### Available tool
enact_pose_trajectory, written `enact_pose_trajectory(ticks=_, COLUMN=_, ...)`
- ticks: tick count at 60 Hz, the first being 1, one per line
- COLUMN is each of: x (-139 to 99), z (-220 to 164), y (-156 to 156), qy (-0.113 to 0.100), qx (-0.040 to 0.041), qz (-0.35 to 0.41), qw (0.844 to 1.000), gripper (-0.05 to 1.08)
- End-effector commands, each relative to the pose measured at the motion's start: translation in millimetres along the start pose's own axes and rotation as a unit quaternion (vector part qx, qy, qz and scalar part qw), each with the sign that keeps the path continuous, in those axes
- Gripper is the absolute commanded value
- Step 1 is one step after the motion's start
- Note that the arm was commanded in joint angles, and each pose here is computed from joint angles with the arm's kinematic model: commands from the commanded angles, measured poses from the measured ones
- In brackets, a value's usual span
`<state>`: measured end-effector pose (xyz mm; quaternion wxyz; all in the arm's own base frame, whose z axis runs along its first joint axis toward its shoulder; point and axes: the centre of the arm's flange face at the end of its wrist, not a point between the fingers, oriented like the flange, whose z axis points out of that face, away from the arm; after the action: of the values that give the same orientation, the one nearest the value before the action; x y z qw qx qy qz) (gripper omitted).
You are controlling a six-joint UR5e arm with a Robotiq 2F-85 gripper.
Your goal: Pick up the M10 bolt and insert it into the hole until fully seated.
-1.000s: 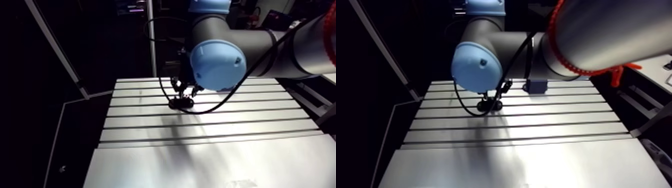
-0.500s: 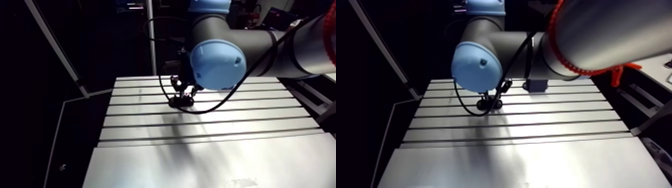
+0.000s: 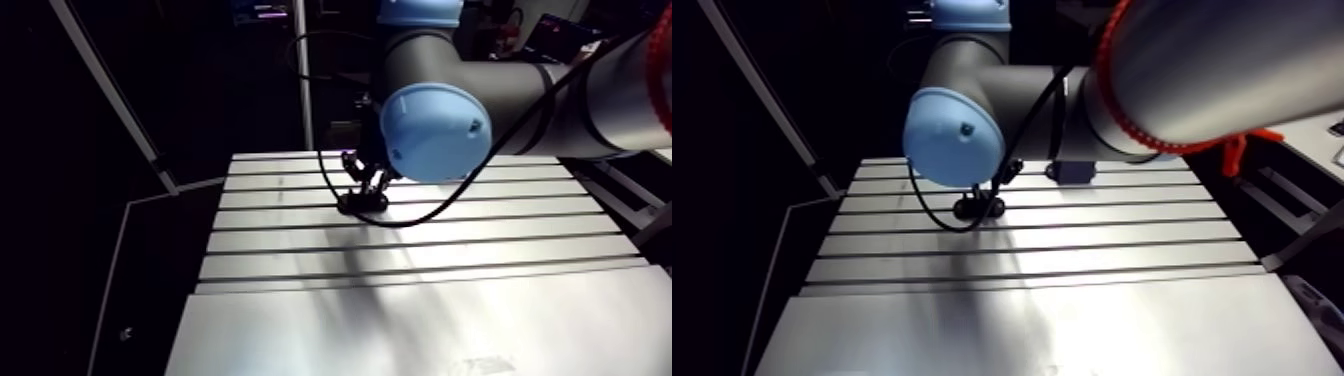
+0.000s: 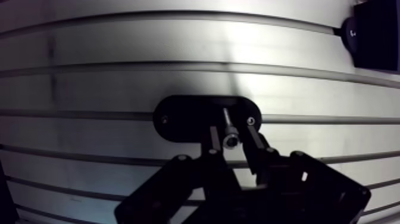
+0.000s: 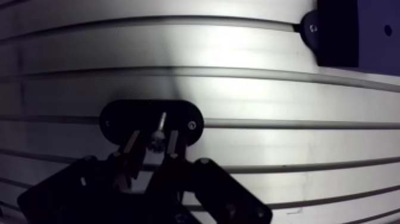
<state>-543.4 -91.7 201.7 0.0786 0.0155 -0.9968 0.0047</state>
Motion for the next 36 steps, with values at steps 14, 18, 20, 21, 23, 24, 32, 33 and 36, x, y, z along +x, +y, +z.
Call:
enact_pose_trajectory(ticks=14, x=-0.8, z=0.0, y=-0.4, qy=0.0, qx=0.0012, qz=0.001, qw=1.0, gripper=0.69)
enact_pose_trajectory(ticks=18, x=-0.8, z=0.8, y=0.3, qy=-0.001, qx=0.0012, qz=0.0, qw=1.0, gripper=0.7)
enact_pose_trajectory(ticks=20, x=-0.8, z=0.8, y=0.3, qy=-0.001, qx=0.0012, qz=0.0, qw=1.0, gripper=0.71)
enact_pose_trajectory(ticks=21, x=-0.9, z=0.8, y=-0.4, qy=-0.001, qx=0.0013, qz=0.0, qw=1.0, gripper=0.72)
enact_pose_trajectory(ticks=23, x=-0.4, z=0.3, y=-0.4, qy=0.0, qx=0.0012, qz=0.0, qw=1.0, gripper=0.73)
enact_pose_trajectory(ticks=24, x=-0.4, z=0.3, y=-0.4, qy=0.0, qx=0.0012, qz=0.0, qw=1.0, gripper=0.73)
enact_pose_trajectory(ticks=32, x=-0.2, z=0.3, y=0.4, qy=0.0, qx=0.0003, qz=0.001, qw=1.0, gripper=0.77)
enact_pose_trajectory(ticks=33, x=-0.2, z=0.3, y=0.4, qy=0.0, qx=0.0003, qz=0.001, qw=1.0, gripper=0.77)
enact_pose_trajectory(ticks=36, x=0.5, z=-0.2, y=0.5, qy=0.001, qx=0.001, qz=0.001, qw=1.0, gripper=0.79)
